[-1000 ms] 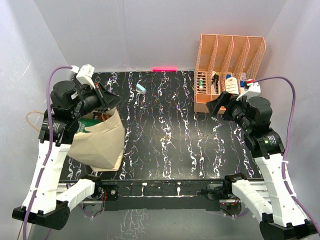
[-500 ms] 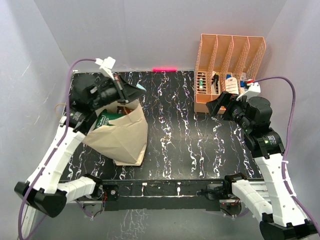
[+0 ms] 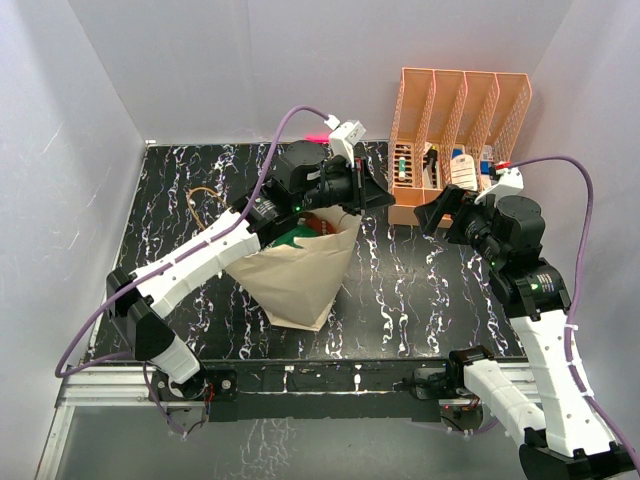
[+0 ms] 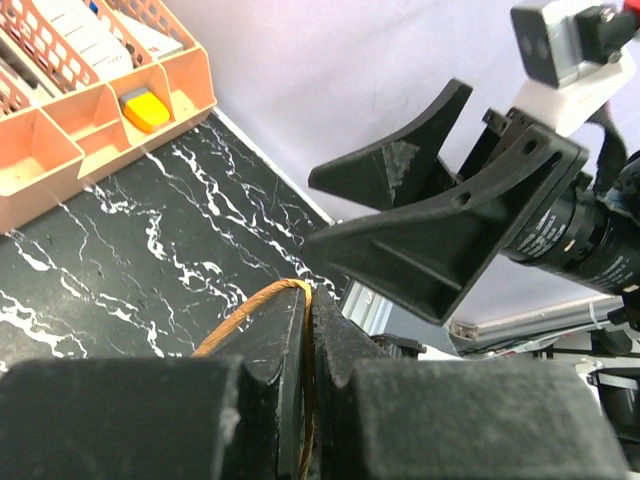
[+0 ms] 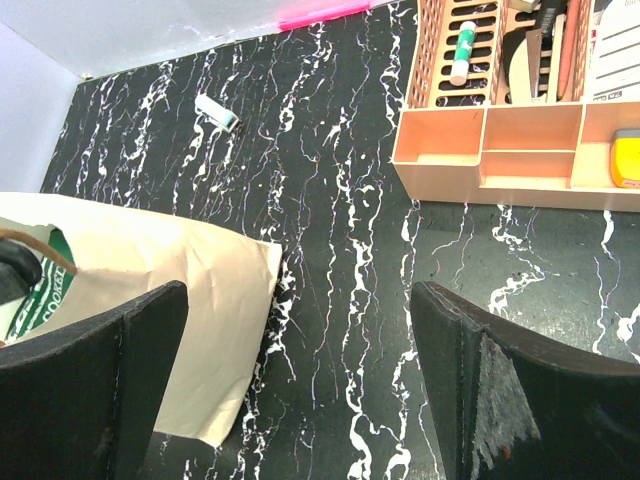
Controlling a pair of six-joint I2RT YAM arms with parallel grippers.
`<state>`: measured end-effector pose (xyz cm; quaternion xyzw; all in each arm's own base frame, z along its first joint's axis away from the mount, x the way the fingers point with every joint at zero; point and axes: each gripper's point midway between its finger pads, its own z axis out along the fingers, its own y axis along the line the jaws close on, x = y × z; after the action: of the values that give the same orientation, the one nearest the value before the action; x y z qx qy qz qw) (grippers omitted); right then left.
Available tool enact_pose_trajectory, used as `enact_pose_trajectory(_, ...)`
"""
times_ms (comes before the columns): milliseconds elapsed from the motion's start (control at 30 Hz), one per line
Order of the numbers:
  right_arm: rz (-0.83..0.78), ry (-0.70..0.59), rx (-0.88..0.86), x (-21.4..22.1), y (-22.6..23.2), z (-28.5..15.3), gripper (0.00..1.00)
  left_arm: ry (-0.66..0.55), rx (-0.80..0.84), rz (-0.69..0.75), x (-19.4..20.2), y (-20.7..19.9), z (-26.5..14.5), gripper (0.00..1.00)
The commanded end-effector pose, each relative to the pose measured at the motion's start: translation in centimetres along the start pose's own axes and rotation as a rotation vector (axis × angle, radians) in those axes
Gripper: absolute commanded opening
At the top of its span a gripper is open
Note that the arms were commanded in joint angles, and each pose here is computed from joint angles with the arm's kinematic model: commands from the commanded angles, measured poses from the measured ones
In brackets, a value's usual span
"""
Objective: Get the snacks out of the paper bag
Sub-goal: Move the paper bag to the center of the board.
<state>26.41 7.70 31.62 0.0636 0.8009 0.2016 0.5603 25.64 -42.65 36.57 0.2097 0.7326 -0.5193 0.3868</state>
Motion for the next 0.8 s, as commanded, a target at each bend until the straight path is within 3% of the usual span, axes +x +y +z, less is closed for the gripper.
enact_pose_trajectory(0, -0.001, -0.033, -0.001, -0.5, 0.0, -0.2, 0.98, -0.195, 0.11, 0.103, -6.3, -4.6, -1.2, 0.0)
enact_pose_trajectory(100, 0.0, -0.031, 0.003, -0.3, -0.1, 0.0, 0.98, -0.184, 0.097, 0.103, -6.1, -4.3, -0.8, 0.0)
enact_pose_trajectory(233, 0.001, -0.027, 0.01, -0.2, -0.2, 0.1, 0.98, -0.167, 0.061, 0.132, -5.5, -3.6, -1.6, 0.24)
enact_pose_trajectory(400, -0.001, -0.022, 0.009, -0.1, -0.3, 0.2, 0.98, -0.211, -0.013, 0.21, -6.2, -3.7, -5.6, 0.6)
enact_pose_trajectory(533, -0.002, 0.014, -0.024, 0.8, 0.2, 0.5, 0.98, -0.237, -0.098, 0.274, -7.4, -4.1, -9.9, 0.83)
enact_pose_trajectory(667, 0.006, 0.046, -0.063, 1.5, 0.8, 0.8, 0.98, -0.241, -0.276, 0.322, -7.8, -2.7, -15.0, 0.89)
enact_pose_trajectory(767, 0.012, 0.054, -0.081, 1.6, 1.1, 0.7, 0.98, -0.193, -0.534, 0.331, -6.1, 1.5, -19.5, 0.92)
